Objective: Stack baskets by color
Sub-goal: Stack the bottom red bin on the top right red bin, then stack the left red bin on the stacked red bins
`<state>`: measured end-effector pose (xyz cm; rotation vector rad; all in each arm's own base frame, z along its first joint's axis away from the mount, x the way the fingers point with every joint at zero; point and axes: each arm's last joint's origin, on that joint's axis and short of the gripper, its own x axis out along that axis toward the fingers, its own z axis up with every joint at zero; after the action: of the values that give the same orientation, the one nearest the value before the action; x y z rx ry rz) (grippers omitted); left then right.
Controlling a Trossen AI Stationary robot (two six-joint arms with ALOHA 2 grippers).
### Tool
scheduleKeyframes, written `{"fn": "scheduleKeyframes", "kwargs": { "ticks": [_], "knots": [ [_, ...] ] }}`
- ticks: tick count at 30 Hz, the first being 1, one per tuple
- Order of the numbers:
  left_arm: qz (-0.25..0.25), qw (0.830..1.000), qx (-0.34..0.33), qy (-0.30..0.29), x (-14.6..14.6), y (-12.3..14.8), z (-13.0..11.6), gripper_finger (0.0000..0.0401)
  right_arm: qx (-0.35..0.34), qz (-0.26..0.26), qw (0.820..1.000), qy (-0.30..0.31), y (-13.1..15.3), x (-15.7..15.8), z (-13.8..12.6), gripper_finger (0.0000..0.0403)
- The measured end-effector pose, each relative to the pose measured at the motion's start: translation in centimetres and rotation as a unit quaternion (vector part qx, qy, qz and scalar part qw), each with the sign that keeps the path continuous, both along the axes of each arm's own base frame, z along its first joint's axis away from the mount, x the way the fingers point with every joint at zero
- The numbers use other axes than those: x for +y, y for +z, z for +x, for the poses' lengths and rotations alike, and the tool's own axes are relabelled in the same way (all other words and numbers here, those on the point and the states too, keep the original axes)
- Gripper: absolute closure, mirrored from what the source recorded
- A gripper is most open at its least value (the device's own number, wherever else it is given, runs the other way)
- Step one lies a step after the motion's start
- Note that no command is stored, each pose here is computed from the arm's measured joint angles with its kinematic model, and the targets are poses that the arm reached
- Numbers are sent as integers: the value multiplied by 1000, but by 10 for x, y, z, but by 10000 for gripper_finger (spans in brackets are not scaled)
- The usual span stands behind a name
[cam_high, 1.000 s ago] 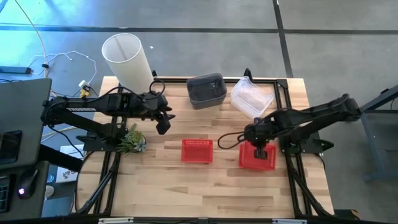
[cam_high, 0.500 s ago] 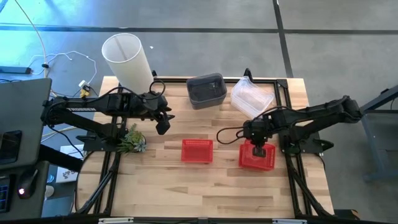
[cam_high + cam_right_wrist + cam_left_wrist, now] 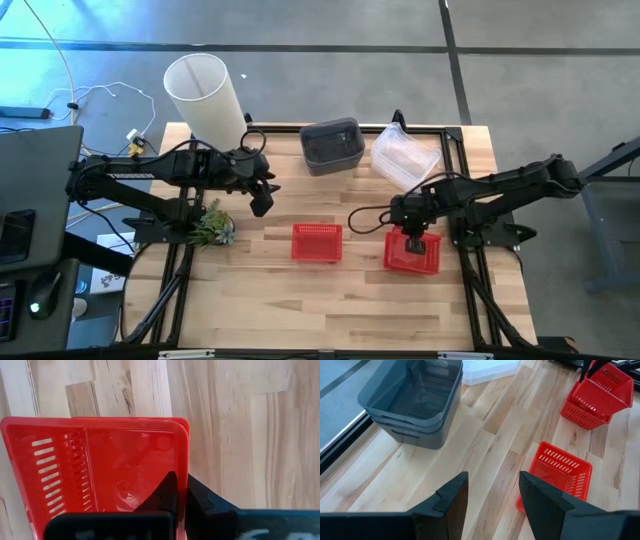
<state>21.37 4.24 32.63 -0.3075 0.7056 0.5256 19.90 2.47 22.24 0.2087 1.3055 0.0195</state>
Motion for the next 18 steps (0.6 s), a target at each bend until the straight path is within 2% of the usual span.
{"fn": "scheduleKeyframes", "kwargs": {
  "ticks": [5,13,18],
  "knots": [
    [0,1000,0,0,0,0,0,239,0,-3,1000,-2,0,0,0,394],
    [0,1000,0,0,0,0,0,239,0,-22,1000,-12,0,-1,0,321],
    [0,1000,0,0,0,0,0,239,-5,-29,999,-17,2,-2,1,294]
  ]
}}
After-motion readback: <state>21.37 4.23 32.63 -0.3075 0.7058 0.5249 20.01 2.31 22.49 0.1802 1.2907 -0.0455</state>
